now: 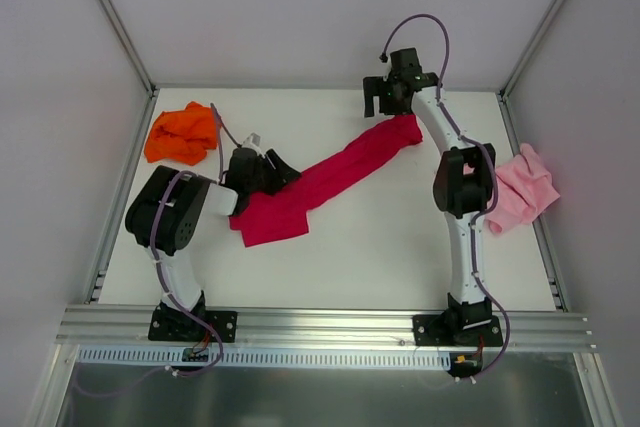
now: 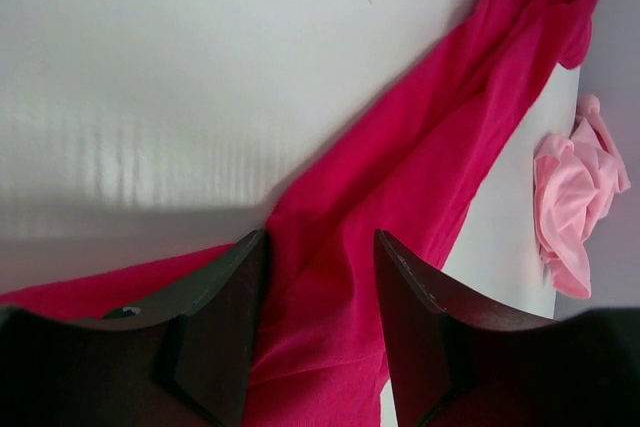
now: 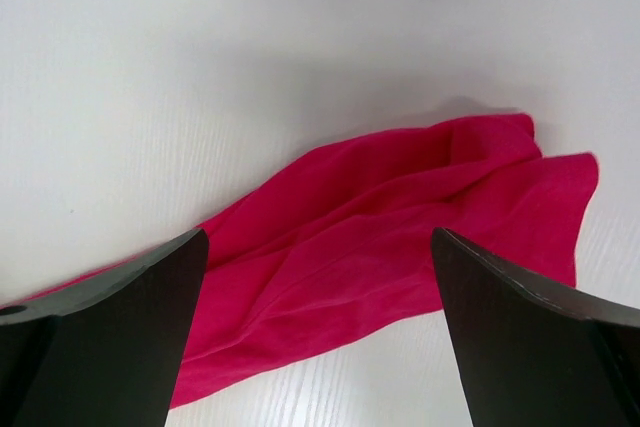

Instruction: Fold and stack the t-shirts

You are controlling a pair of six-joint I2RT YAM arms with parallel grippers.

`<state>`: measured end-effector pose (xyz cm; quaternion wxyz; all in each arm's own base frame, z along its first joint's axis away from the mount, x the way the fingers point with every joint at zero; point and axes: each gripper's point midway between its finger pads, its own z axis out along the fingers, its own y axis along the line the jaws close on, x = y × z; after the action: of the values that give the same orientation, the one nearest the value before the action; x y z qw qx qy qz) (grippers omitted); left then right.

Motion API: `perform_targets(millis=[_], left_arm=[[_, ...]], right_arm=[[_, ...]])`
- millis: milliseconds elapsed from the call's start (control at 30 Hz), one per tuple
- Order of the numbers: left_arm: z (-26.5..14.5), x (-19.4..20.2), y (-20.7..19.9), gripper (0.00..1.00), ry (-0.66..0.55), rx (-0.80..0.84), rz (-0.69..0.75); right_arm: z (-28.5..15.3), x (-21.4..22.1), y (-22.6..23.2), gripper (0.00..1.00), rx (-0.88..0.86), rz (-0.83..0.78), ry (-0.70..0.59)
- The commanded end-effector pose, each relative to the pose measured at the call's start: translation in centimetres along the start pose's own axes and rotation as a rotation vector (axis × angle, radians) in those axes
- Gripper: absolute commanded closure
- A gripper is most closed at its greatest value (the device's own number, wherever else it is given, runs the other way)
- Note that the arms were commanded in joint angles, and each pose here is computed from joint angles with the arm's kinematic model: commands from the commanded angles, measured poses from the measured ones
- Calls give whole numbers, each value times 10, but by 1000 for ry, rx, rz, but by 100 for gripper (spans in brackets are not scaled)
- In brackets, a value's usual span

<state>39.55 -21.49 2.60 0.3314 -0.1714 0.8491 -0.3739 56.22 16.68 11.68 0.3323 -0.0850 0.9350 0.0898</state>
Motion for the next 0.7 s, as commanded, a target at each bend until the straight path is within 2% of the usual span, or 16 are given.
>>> perform_targets(millis=[0,33,67,100,200,367,533,667], left_arm=[[-10,44,37,51,61,-112,20],[-14,51,38,51,62,-88,36],[-14,40,19,50,5,-9,75],[-14,44,11,50,-3,16,110],[-7,43,5,50,-9,-2,175],[-2,34,-17,49,-30,77,257],[-10,5,-40,40,-112,88,356],[-20,-34,-85,36,-201,131,424]], right_arm=[[-47,-35,33,0,-29,-55,-132],[-52,-37,38,0,34,-107,-153],[-52,-37,43,0,47,-148,-157],[-49,-36,43,0,66,-192,-152],[-40,-30,46,0,44,-198,-113],[-14,-5,50,0,-3,-180,-8],[-2,14,61,0,-92,-145,45],[0,18,61,0,-112,-158,58]])
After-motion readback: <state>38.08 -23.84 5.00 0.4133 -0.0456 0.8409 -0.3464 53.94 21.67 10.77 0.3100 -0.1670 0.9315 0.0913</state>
